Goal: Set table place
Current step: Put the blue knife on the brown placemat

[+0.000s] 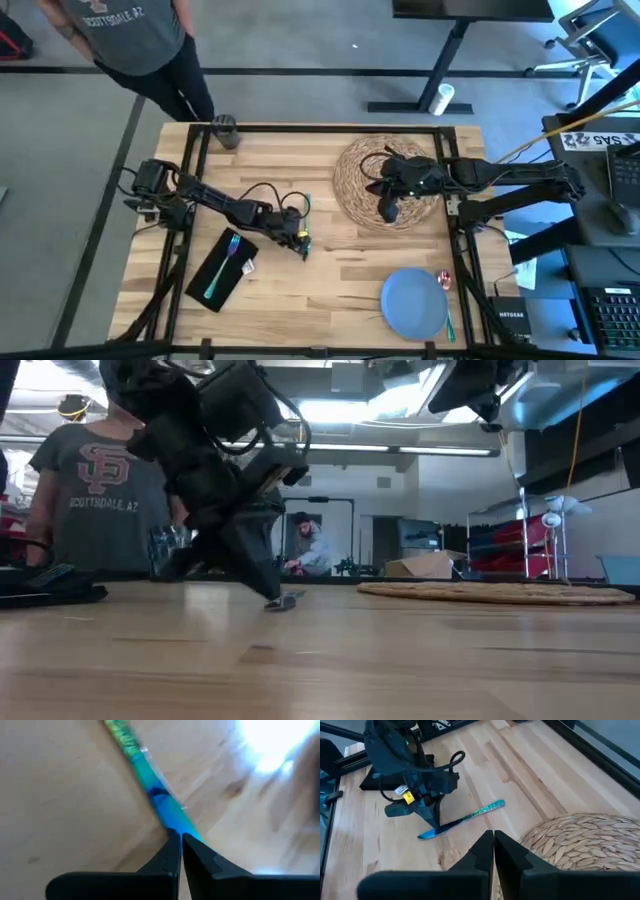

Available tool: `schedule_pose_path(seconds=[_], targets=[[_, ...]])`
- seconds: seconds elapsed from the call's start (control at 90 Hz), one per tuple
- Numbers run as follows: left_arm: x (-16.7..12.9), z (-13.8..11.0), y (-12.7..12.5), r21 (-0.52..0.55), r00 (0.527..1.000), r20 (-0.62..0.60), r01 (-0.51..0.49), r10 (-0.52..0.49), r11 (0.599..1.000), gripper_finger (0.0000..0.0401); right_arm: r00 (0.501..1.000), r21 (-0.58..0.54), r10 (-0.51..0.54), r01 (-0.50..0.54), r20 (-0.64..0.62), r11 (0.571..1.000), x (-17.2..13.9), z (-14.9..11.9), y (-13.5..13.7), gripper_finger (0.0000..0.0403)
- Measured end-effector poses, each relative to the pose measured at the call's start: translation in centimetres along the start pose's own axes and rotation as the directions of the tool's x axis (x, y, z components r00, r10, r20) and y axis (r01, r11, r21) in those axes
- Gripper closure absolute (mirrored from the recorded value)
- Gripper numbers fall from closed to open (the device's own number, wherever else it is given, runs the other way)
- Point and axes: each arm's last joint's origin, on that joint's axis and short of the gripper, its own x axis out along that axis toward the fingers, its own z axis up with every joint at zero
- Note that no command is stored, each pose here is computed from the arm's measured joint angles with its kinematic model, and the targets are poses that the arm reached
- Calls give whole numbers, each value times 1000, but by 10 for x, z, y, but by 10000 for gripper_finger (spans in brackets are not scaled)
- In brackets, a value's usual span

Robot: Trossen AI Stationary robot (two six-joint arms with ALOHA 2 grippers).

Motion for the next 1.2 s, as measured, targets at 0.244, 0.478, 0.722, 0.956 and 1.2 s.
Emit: schedule_pose_path(seconds=[0.244, 0.478, 0.722, 0.956, 1.2], targets=[[0, -1, -3, -58, 999, -30, 37, -39, 998, 401, 1000, 0, 0, 0, 0, 1000, 0, 0, 0, 402], [0, -4, 4, -71, 998, -47, -44, 41, 996, 401, 1000, 0, 0, 0, -1, 1000, 0, 0, 0, 402], [-1, -3, 4, -60, 999, -34, -40, 38, 997, 401, 1000, -1, 0, 0, -1, 1000, 0, 0, 0, 402], [-1, -1, 4, -71, 999, -29, -37, 35, 997, 401, 1000, -1, 0, 0, -1, 1000, 0, 0, 0, 402], [-2, 13, 9, -80, 999, 15, -46, 47, 996, 401, 1000, -1, 1, -1, -1, 1000, 0, 0, 0, 402]])
